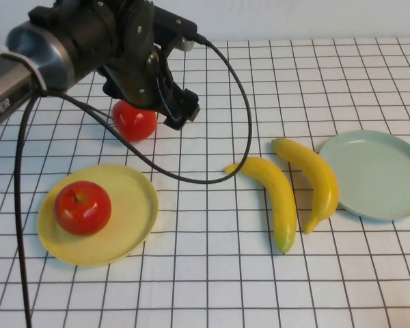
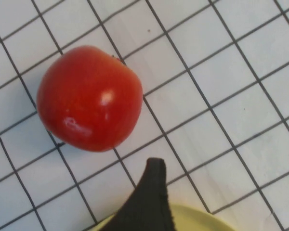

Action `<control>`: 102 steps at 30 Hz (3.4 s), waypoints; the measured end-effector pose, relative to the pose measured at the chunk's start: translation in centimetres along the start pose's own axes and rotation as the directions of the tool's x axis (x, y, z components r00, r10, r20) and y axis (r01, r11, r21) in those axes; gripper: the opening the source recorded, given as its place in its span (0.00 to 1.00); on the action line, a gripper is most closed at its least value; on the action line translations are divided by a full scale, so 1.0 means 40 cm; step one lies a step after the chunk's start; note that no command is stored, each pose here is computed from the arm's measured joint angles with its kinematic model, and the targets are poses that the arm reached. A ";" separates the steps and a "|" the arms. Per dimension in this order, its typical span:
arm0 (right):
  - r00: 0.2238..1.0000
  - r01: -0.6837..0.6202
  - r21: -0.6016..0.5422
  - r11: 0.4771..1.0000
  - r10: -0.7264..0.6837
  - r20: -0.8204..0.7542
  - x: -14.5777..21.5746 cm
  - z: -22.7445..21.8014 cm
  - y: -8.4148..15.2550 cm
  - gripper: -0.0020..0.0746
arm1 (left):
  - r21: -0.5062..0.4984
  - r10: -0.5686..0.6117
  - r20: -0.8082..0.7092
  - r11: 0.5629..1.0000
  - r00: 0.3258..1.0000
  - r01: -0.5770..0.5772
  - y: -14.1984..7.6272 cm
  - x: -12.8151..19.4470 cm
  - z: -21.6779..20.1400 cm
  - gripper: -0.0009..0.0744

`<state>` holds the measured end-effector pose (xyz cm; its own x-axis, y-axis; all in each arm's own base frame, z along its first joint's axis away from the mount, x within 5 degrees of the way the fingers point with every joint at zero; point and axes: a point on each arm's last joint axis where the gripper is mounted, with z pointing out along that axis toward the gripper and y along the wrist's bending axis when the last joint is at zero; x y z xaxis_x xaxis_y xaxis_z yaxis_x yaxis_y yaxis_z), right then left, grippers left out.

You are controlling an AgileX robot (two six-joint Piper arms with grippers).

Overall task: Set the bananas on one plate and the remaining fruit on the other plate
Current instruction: Put one type of fruit in the left plate, then put another type of fruit in the right plate

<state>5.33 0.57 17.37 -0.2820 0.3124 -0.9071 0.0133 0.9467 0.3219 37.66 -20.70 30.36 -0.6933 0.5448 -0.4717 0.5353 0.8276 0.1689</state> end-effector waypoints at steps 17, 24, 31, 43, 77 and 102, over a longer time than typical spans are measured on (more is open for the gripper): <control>1.000 0.000 0.000 1.000 0.000 0.000 0.000 0.000 0.000 0.01 | -0.064 -0.087 0.142 0.993 0.986 0.097 0.169 -0.004 0.116 0.90; 1.000 0.000 0.000 1.000 0.000 0.000 0.000 0.000 0.000 0.01 | 0.019 -0.080 0.132 0.997 0.988 0.078 0.184 0.016 0.242 0.90; 1.000 0.000 0.000 1.000 0.000 0.000 0.000 0.000 0.000 0.01 | 0.019 -0.081 0.206 0.997 0.975 0.079 0.187 0.007 0.284 0.90; 1.000 0.000 0.000 1.000 0.000 0.000 0.000 0.000 0.000 0.01 | 0.022 -0.084 0.197 0.996 0.977 0.081 0.183 0.015 0.321 0.88; 1.000 0.000 0.000 1.000 0.000 0.000 0.000 0.000 0.000 0.01 | 0.224 -0.089 -0.211 0.965 0.973 0.137 0.127 0.123 0.105 0.79; 1.000 0.000 0.000 1.000 0.000 0.000 0.000 0.000 0.000 0.01 | 0.318 -0.121 -0.161 0.933 0.980 0.167 0.170 0.169 -0.003 0.90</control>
<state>5.33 0.57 17.37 -0.2820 0.3124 -0.9071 0.0133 0.9467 0.3219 36.57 -11.37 28.42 -0.8215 0.4555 -0.3431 0.5369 0.8206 -0.1960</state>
